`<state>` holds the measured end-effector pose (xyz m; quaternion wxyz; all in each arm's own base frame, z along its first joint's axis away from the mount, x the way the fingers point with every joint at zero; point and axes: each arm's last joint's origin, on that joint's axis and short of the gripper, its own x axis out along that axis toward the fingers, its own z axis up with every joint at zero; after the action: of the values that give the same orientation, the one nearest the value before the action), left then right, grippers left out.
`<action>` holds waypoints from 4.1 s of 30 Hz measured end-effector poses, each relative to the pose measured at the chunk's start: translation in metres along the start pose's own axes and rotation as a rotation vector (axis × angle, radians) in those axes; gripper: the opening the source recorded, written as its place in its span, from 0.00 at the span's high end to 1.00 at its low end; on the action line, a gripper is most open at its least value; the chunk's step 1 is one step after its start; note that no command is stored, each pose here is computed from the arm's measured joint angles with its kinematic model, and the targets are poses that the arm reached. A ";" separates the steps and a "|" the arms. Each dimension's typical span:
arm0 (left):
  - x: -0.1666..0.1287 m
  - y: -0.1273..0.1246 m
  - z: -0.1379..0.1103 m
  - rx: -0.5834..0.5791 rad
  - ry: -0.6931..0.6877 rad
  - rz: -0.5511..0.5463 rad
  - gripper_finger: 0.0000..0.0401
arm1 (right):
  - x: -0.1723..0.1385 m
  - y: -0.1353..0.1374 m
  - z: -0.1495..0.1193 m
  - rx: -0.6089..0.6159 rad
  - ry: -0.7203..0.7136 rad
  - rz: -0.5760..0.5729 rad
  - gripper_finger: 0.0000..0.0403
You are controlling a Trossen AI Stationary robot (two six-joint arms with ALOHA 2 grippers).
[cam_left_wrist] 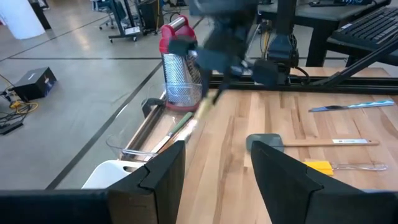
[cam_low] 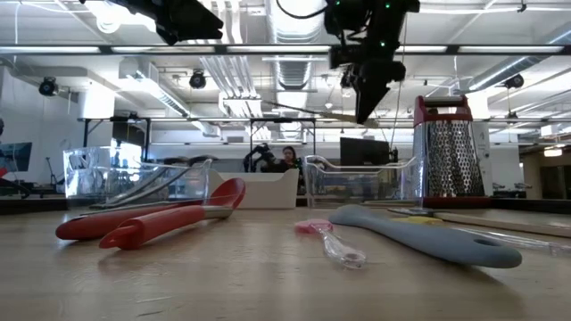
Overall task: Pick & Place Kitchen Items
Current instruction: Put the yellow table knife into the right transparent bin, then put the gray serving spoon into the left transparent bin
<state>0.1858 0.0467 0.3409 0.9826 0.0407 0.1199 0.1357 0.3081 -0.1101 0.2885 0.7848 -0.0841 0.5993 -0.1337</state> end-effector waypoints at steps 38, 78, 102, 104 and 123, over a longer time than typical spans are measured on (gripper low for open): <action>0.000 0.000 0.000 -0.011 0.004 0.002 0.53 | 0.082 -0.110 -0.058 0.210 0.283 0.048 0.85; 0.000 0.000 -0.001 -0.011 0.007 0.001 0.53 | 0.125 -0.116 -0.069 0.285 0.363 0.158 0.53; 0.000 0.000 -0.001 -0.011 0.007 0.001 0.53 | -0.077 -0.024 -0.049 0.400 -0.143 0.070 0.64; 0.000 0.000 -0.001 -0.011 0.007 0.001 0.53 | -0.085 -0.008 -0.048 0.397 -0.159 0.099 0.65; 0.000 0.000 -0.002 -0.010 0.017 0.000 0.53 | -0.097 0.126 -0.050 0.346 -0.171 0.073 0.73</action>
<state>0.1854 0.0466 0.3394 0.9818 0.0345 0.1273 0.1367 0.2504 0.0407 0.3272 0.8399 0.0630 0.5012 -0.1986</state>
